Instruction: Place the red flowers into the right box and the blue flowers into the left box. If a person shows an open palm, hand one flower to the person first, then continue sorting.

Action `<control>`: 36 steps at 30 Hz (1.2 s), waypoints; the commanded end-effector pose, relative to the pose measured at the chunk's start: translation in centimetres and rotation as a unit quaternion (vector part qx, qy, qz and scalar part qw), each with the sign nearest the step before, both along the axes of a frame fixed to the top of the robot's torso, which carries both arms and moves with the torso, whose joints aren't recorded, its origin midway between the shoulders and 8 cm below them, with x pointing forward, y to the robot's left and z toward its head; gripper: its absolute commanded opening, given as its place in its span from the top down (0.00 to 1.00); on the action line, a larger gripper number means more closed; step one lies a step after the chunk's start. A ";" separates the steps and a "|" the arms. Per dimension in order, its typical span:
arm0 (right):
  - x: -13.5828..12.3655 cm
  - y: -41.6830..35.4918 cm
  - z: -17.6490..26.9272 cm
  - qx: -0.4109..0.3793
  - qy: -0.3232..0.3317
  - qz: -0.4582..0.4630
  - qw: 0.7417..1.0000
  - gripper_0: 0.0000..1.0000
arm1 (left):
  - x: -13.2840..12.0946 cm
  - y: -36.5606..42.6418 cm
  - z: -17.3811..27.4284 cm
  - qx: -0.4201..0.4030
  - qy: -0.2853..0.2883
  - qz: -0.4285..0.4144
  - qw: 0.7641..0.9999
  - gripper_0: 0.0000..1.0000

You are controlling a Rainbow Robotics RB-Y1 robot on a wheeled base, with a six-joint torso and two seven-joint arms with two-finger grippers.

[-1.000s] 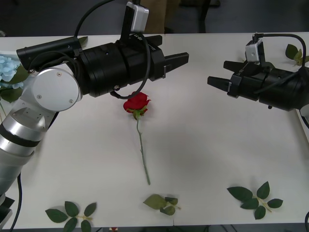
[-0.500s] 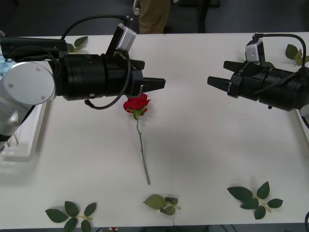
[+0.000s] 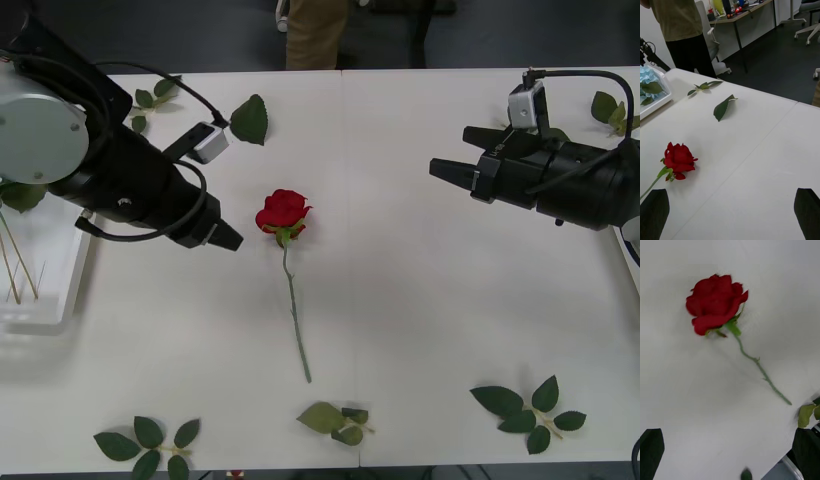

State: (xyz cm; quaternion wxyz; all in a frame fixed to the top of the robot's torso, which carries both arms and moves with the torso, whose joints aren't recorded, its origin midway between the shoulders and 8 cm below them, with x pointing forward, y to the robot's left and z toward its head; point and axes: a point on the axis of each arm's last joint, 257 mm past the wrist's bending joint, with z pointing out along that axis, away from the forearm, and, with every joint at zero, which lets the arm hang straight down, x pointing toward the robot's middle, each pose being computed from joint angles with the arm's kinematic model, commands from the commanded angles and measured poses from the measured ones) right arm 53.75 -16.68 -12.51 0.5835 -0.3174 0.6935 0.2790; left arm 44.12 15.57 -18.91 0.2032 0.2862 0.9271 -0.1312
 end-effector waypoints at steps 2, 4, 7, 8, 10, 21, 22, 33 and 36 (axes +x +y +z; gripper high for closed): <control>-0.4 1.0 -0.4 0.000 -0.006 0.006 1.000 0.03 | 0.4 0.5 0.0 0.010 0.049 0.157 0.986 0.00; -0.4 1.0 -0.4 0.000 -0.007 0.006 1.000 0.03 | 0.5 0.0 -0.8 0.019 0.053 0.188 0.980 0.00; -0.4 1.0 -0.4 0.000 -0.007 0.006 1.000 0.03 | 0.8 -0.7 -2.5 0.031 0.063 0.236 0.969 0.00; -0.3 1.0 -0.3 0.000 -0.008 0.006 1.000 0.03 | 1.1 -0.9 -2.8 0.036 0.059 0.247 0.967 0.00; -0.4 1.0 -0.4 -0.001 -0.007 0.005 1.000 0.03 | 1.7 -1.4 -3.6 0.046 0.052 0.267 0.961 0.00; -0.4 0.8 -0.7 -0.001 -0.007 0.002 1.000 0.03 | 4.1 -5.4 -7.3 0.026 0.050 0.334 0.941 0.00; -0.4 0.8 -0.7 -0.001 -0.007 0.002 1.000 0.03 | 4.1 -5.6 -7.6 0.027 0.051 0.334 0.941 0.00; -0.3 0.8 -0.7 -0.001 -0.007 0.001 1.000 0.03 | 4.2 -7.1 -10.2 0.044 0.035 0.327 0.943 0.00; -0.3 0.8 -0.7 -0.001 -0.007 0.001 1.000 0.03 | 3.9 -7.4 -10.7 0.047 0.036 0.327 0.943 0.00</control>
